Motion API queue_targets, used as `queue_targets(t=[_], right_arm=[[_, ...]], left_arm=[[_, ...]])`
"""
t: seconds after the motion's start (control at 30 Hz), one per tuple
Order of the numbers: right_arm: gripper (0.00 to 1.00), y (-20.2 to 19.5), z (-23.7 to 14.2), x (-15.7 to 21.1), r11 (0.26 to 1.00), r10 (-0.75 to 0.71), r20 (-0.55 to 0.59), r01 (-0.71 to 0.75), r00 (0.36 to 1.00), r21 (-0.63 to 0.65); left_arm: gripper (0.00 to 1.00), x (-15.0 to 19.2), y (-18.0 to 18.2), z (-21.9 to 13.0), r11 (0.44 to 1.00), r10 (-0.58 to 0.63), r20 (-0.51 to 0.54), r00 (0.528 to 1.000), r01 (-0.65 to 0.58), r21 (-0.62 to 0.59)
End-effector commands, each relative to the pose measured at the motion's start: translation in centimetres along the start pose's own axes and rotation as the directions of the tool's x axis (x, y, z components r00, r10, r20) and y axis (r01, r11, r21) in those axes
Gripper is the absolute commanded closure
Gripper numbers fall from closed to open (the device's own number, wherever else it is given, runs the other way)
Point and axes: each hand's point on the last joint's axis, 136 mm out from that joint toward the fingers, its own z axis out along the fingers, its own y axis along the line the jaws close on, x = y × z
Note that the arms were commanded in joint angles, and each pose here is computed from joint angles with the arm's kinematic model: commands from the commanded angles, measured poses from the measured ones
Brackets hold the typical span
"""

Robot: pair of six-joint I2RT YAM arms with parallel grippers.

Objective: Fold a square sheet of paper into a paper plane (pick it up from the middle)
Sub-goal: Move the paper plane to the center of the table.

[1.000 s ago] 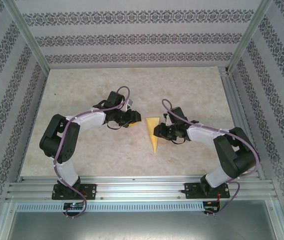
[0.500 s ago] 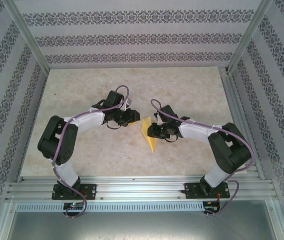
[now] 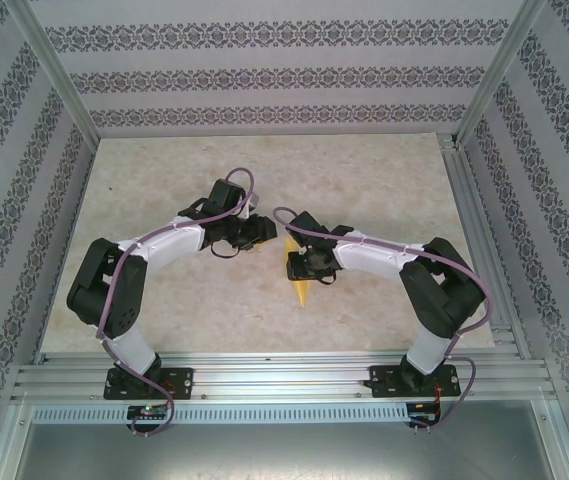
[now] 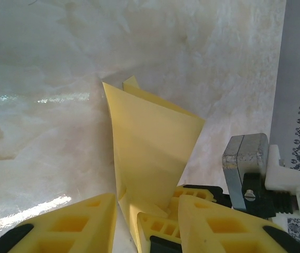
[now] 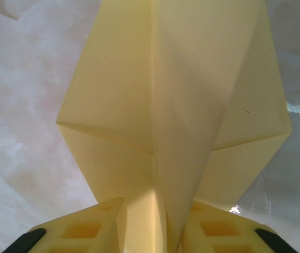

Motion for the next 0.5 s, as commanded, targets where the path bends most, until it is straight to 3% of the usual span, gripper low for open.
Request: queue_targets(t=[0.0,0.1,0.2,0.37,0.47], right_arm=[[0.8,-0.5,0.0,-0.2,0.997,-0.028,0.003,0.028,1.0,0.074],[0.93,-0.7,-0.4,-0.4,0.991,-0.05,0.01,0.049,0.999,0.122],[0.99,-1.3,-1.6,-1.5,0.977,-0.092,0.026,0.085,0.995,0.198],[0.99,-3.3,-3.8,-4.5,0.939,-0.137,0.055,0.112,0.989,0.326],[0.99,-4.8,-3.7,-6.7,0.937,-0.11,0.056,0.084,0.992,0.34]], left_arm=[[0.63,0.2,0.1,-1.1,1.0,0.01,0.018,1.0,-0.01,-0.018],[0.63,0.0,0.5,-1.4,0.999,0.003,0.034,0.999,-0.002,-0.033],[0.63,-0.3,1.0,-2.1,0.998,-0.003,0.064,0.998,0.006,-0.058],[0.64,-0.9,2.6,-4.1,0.99,-0.004,0.146,0.989,0.024,-0.138],[0.64,-1.2,3.3,-5.1,0.985,-0.002,0.189,0.982,0.034,-0.169]])
